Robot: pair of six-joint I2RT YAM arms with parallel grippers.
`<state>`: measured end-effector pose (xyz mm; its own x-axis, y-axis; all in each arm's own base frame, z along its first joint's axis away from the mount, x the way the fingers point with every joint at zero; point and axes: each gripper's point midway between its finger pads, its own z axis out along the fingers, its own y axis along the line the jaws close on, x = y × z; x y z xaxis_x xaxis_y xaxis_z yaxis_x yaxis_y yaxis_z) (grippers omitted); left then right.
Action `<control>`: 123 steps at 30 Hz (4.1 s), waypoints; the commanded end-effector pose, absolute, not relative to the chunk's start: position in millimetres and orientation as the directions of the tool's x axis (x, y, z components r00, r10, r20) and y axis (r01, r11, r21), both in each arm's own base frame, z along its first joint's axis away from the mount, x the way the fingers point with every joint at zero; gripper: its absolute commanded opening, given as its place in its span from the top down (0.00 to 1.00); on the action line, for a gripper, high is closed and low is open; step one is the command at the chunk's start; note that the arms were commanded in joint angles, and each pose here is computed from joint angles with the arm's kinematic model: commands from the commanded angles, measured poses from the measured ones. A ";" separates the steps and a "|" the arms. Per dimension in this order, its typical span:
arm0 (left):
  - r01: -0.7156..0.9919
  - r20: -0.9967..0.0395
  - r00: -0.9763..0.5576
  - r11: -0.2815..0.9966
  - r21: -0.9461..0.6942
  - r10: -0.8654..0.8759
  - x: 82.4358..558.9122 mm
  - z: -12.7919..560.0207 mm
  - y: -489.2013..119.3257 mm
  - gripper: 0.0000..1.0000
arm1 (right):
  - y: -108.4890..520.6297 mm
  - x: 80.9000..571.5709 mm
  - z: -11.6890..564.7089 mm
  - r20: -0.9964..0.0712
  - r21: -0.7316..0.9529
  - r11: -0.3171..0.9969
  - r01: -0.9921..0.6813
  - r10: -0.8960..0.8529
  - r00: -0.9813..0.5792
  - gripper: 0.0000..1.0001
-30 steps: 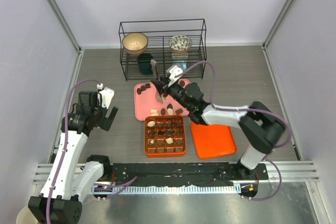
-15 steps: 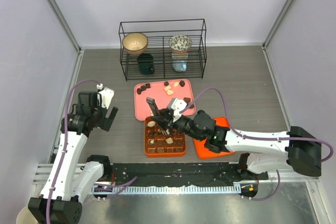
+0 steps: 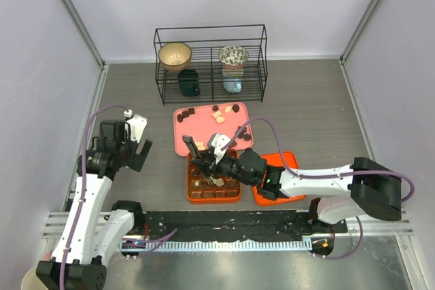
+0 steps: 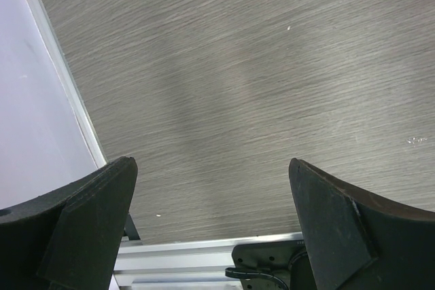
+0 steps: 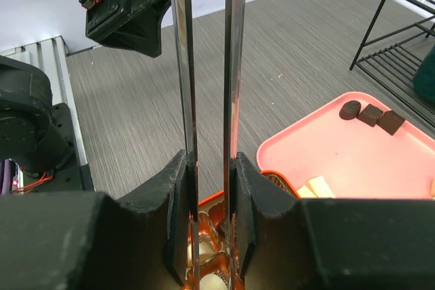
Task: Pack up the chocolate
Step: Place the fake chocolate in the packing box, then pick up the fake chocolate from the plate.
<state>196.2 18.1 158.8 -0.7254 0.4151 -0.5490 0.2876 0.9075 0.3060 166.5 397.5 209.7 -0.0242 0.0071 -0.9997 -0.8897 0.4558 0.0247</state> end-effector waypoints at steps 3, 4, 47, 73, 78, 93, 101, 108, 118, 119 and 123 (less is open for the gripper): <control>0.274 -0.589 -0.700 0.913 0.302 0.405 199.8 174.1 15.6 0.00 | 407.6 163.1 257.3 -0.985 0.075 0.432 -0.899 0.174 0.002 0.85; 0.275 -0.588 -0.699 0.912 0.303 0.406 199.4 174.2 15.7 0.00 | 407.8 162.1 258.7 -0.984 0.075 0.429 -0.900 0.179 0.003 0.83; 0.268 -0.589 -0.693 0.907 0.326 0.416 199.9 176.8 19.3 0.00 | 336.5 301.7 332.9 -0.952 0.044 0.711 -0.702 0.244 0.188 0.82; 0.271 -0.578 -0.691 0.897 0.349 0.434 208.0 180.2 22.3 0.00 | 325.0 431.4 270.3 -0.948 0.049 0.817 -0.574 0.218 0.230 0.45; 0.271 -0.576 -0.692 0.896 0.352 0.435 207.8 180.8 22.9 0.00 | 323.4 431.1 260.9 -0.954 0.051 0.823 -0.566 0.209 0.217 0.44; 0.274 -0.568 -0.695 0.893 0.357 0.440 207.0 180.1 23.9 0.00 | 317.2 424.9 218.2 -0.975 0.068 0.826 -0.560 0.174 0.139 0.45; 0.275 -0.570 -0.693 0.892 0.358 0.442 207.2 181.6 23.6 0.00 | 316.4 425.6 200.4 -0.981 0.077 0.831 -0.552 0.162 0.106 0.46; 0.273 -0.561 -0.696 0.888 0.371 0.449 205.6 180.9 26.5 0.00 | 320.9 433.8 194.3 -0.981 0.083 0.830 -0.552 0.167 0.104 0.46; 0.280 -0.555 -0.697 0.885 0.371 0.453 205.8 178.5 26.4 0.00 | 325.9 434.9 202.0 -0.969 0.108 0.816 -0.569 0.214 0.122 0.49; 0.281 -0.557 -0.695 0.884 0.373 0.455 205.7 179.1 26.2 0.00 | 326.9 434.6 202.6 -0.968 0.110 0.812 -0.573 0.218 0.123 0.49; 0.283 -0.554 -0.697 0.884 0.372 0.456 203.7 177.9 26.4 0.00 | 330.2 435.1 207.1 -0.961 0.121 0.802 -0.585 0.241 0.132 0.51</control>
<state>199.0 25.6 163.6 -0.7262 0.4457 -0.5235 0.2931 0.8894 0.3506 430.8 324.5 169.5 0.0467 0.1446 -0.9884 -0.5633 0.8210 0.0935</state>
